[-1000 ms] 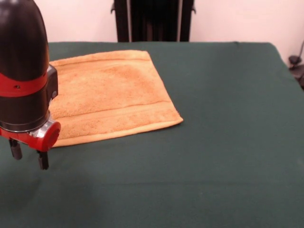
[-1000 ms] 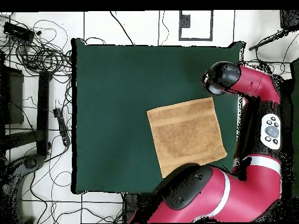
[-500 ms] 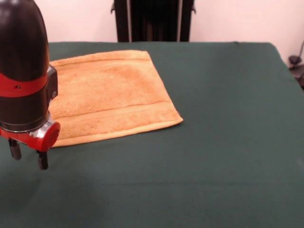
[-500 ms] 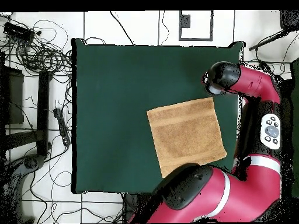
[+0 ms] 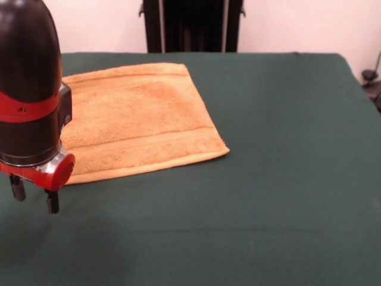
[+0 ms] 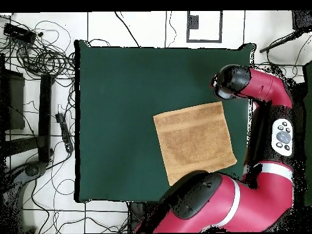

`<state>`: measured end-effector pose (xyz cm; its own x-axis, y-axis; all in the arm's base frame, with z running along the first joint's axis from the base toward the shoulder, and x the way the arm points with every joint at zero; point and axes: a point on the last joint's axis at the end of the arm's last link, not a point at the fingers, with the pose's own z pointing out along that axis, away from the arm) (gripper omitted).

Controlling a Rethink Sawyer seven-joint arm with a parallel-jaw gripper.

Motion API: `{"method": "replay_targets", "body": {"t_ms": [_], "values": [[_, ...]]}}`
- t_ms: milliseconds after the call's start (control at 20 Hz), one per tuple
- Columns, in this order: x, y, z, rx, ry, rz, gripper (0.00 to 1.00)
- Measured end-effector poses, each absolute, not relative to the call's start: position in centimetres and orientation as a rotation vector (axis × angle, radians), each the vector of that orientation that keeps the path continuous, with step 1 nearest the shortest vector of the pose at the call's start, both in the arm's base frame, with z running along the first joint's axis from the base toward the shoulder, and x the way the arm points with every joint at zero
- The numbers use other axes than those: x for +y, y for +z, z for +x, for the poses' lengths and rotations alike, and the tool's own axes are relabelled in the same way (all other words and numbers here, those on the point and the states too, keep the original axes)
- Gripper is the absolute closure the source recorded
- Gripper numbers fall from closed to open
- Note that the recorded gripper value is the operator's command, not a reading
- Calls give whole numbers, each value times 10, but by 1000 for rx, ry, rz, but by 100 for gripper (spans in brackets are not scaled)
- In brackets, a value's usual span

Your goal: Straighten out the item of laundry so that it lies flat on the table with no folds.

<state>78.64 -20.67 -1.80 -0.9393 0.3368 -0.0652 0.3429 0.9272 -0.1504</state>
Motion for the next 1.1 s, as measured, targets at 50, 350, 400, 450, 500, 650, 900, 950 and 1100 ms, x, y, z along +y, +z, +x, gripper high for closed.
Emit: {"method": "replay_targets", "body": {"t_ms": [50,350,400,450,500,650,900,950,1100], "values": [[-207,-18,786,3046,-249,537,0],[-207,-18,787,3045,-250,536,0],[-207,-17,787,3044,-250,536,0],[-207,-17,787,3044,-250,536,0],[-207,-16,787,3043,-250,536,0],[-206,-3,787,3041,-246,535,0],[-201,31,785,3034,-236,536,0],[-200,50,785,3025,-230,539,0],[-198,73,787,3010,-216,549,0]]}}
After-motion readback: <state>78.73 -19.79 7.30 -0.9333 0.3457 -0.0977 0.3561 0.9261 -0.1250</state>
